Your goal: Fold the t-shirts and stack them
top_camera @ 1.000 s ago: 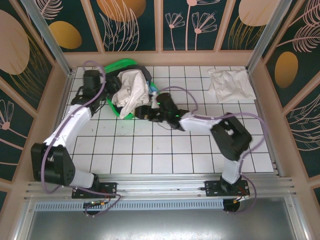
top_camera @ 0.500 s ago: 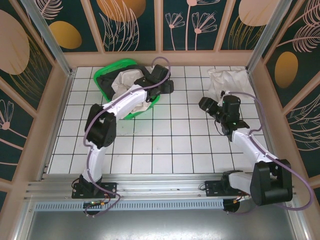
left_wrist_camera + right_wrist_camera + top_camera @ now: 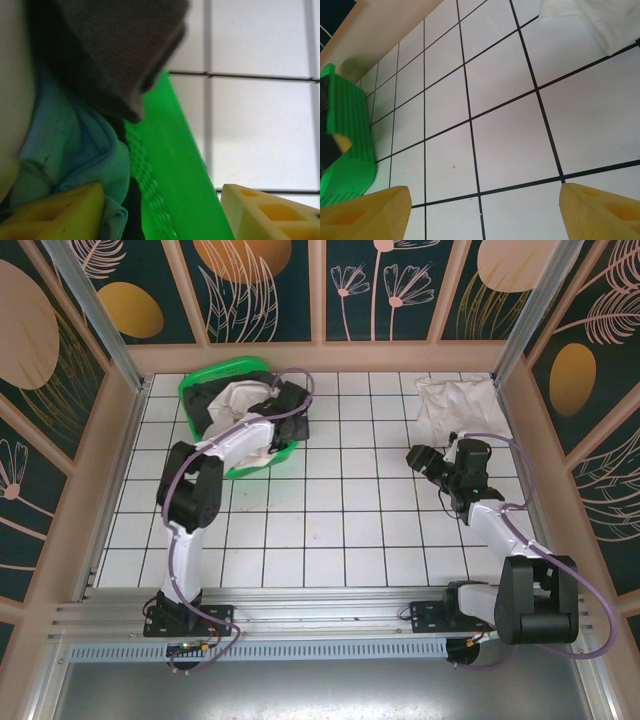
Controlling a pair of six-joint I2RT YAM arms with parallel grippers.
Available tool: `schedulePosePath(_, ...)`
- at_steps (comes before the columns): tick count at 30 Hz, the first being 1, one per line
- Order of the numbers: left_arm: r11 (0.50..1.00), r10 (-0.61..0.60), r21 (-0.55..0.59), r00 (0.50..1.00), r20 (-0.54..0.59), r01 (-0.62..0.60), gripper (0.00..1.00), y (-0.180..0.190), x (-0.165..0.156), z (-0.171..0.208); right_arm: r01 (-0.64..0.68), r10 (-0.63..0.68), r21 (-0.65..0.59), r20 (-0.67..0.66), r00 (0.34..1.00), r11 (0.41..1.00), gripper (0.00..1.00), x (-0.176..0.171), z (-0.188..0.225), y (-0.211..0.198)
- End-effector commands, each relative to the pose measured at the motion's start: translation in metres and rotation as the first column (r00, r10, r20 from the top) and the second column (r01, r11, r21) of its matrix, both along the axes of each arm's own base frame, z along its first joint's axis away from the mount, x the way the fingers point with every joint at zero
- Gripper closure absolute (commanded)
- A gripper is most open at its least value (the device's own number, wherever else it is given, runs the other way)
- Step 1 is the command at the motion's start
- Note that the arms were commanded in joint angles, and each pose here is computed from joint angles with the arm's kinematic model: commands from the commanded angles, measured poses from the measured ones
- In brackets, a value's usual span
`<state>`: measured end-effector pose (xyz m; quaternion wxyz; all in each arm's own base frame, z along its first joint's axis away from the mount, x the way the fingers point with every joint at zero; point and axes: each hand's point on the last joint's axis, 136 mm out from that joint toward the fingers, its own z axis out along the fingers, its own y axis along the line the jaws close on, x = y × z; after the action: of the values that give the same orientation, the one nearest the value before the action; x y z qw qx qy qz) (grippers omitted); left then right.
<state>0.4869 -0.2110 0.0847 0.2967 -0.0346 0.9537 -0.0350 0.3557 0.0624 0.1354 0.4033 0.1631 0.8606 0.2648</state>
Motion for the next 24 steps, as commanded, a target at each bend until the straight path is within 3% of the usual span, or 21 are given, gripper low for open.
schedulePosePath(1,0.994,0.005,0.108,1.000,-0.006,-0.004,0.44,0.064,-0.003,0.001,-0.004,0.004,-0.012,-0.003,1.000,1.000,0.22,0.002,-0.005,-0.003)
schedulePosePath(5,0.985,0.028,0.173,0.999,-0.027,-0.023,0.57,0.118,-0.013,0.000,0.000,0.000,-0.007,-0.003,1.000,1.000,0.22,0.002,-0.005,-0.003)
schedulePosePath(8,0.982,0.036,0.187,0.998,-0.043,-0.027,0.48,0.143,-0.019,0.000,0.018,-0.018,-0.015,-0.006,1.000,1.000,0.22,0.002,-0.006,-0.007)
schedulePosePath(9,0.982,0.024,0.186,0.999,-0.039,-0.017,0.43,0.142,-0.019,0.002,0.021,-0.021,-0.016,-0.003,1.000,1.000,0.22,0.002,-0.006,-0.007)
schedulePosePath(13,0.995,-0.011,0.094,0.999,-0.035,0.014,0.37,0.125,-0.013,-0.001,0.029,-0.029,-0.021,0.000,1.000,0.999,0.22,0.003,-0.006,-0.010)
schedulePosePath(15,0.992,0.019,0.123,0.998,-0.054,-0.013,0.44,0.130,-0.010,-0.009,0.023,-0.023,-0.023,-0.001,1.000,0.999,0.23,0.005,-0.004,-0.009)
schedulePosePath(19,0.976,0.050,0.216,0.994,-0.092,-0.029,0.72,0.148,-0.013,-0.019,0.031,-0.031,-0.030,0.012,0.999,0.999,0.23,0.004,0.000,-0.011)
schedulePosePath(24,0.974,0.041,0.226,0.998,-0.041,-0.031,0.84,0.173,-0.016,-0.007,0.049,-0.049,-0.040,0.012,0.999,0.998,0.23,0.004,0.000,-0.017)
